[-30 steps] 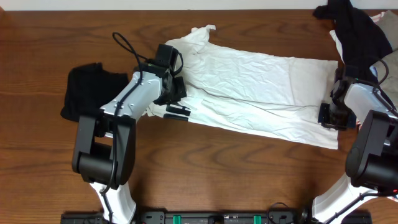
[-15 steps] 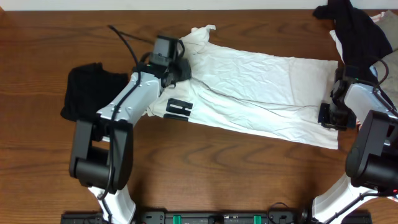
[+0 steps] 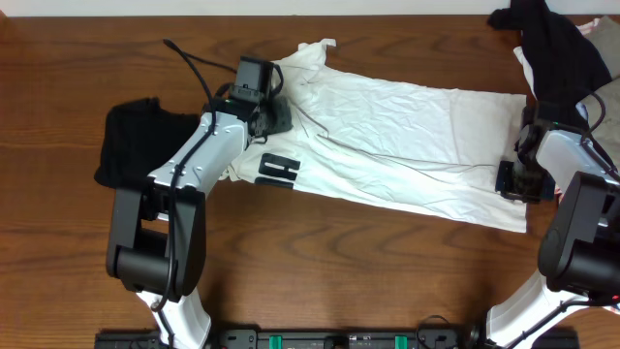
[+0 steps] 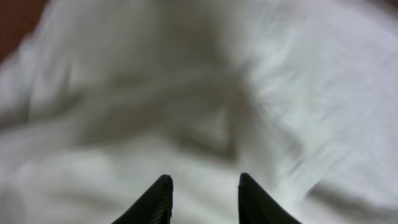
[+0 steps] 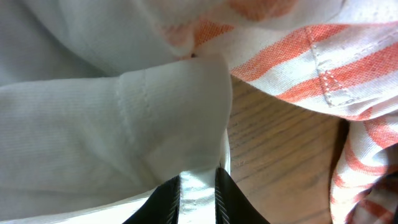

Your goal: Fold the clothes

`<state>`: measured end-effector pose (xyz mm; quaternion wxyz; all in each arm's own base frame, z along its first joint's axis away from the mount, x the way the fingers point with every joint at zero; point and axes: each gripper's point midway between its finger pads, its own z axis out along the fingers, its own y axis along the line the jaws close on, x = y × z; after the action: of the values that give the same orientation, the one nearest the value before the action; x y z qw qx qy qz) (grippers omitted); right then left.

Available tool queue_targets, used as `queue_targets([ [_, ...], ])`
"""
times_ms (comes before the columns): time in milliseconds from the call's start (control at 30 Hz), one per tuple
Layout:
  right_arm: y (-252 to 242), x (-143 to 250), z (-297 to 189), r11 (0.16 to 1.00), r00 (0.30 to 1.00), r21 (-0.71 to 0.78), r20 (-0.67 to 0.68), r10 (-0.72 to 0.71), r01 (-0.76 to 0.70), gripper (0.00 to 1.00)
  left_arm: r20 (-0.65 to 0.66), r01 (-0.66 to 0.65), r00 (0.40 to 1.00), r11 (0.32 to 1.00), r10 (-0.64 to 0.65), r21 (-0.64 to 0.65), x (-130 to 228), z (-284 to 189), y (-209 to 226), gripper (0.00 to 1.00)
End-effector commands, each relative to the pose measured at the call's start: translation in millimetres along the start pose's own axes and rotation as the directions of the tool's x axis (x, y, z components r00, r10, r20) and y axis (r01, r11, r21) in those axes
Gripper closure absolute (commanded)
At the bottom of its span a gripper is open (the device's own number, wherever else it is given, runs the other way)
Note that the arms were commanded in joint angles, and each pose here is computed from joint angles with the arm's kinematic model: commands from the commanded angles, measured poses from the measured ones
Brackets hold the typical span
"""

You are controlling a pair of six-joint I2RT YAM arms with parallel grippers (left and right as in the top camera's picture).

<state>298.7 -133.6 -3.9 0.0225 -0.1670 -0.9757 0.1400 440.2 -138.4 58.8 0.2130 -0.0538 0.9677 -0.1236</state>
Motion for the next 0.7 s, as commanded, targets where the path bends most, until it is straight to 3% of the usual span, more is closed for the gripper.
queue_targets([
  [0, 6.1, 27.4, 33.0, 1.0, 0.993, -0.022, -0.116, 0.006, -0.009, 0.8, -0.078, -0.068, 0.995, 0.996, 0.064, -0.055, 17.5, -0.3, 14.7, 0.65],
  [200, 13.4, 15.1, 31.6, 0.998, 0.997, -0.064, -0.075, 0.018, -0.023, 0.79, -0.165, -0.096, 0.985, 0.952, 0.049, -0.291, 39.8, -10.1, 62.2, 0.64],
  [667, 57.5, -61.2, -6.6, 0.931, 0.986, -0.364, 0.143, 0.086, -0.028, 0.72, -0.199, -0.103, 0.979, 0.948, 0.042, -0.303, 71.4, 17.6, 78.7, 0.57],
])
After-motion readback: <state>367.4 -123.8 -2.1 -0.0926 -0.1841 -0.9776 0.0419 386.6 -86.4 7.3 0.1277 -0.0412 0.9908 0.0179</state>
